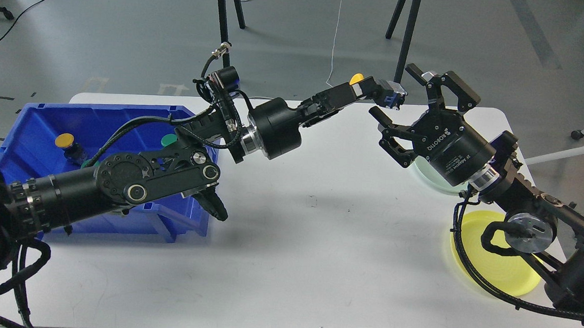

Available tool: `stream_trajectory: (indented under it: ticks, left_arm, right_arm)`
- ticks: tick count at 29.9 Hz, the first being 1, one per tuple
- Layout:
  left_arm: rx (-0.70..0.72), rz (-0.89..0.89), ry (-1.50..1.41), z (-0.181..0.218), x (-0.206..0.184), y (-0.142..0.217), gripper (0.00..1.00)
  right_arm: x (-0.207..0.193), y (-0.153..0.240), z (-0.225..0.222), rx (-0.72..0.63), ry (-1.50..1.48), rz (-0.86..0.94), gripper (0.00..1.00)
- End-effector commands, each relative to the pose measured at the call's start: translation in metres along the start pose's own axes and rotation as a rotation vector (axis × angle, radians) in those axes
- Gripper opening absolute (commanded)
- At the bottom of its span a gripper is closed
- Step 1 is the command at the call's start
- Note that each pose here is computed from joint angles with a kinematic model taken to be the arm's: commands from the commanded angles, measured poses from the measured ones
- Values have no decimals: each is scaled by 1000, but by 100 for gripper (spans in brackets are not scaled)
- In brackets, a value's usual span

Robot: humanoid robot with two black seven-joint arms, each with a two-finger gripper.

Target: Pass button and place on color plate

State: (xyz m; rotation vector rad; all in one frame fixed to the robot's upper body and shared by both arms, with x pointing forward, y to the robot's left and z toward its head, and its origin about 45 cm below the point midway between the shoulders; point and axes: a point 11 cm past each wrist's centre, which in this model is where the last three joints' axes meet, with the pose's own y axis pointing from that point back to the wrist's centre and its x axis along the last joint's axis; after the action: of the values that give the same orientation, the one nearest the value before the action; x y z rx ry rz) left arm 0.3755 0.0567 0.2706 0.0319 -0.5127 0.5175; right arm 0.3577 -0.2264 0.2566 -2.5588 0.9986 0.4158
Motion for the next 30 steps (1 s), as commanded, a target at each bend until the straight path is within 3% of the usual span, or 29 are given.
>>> stream_trajectory:
  ticks: [1, 7, 12, 21, 28, 30]
  left_arm:
    - [0, -1, 1, 0, 0, 0, 10]
    - [3, -6, 0, -1, -1, 1, 10]
    - [4, -7, 0, -1, -1, 1, 10]
    - [5, -7, -2, -1, -1, 1, 10]
    - [6, -9, -1, -2, -2, 2, 14]
    - [6, -3, 2, -2, -1, 2, 22]
  right_arm:
    - [-1, -1, 3, -5, -1, 1, 69]
    - [2, -1, 6, -12, 3, 13, 59]
    - [1, -2, 7, -14, 2, 13, 45]
    - [-4, -4, 8, -31, 2, -14, 8]
    - [-4, -3, 7, -31, 8, -14, 1]
    - [-4, -4, 6, -29, 8, -13, 1]
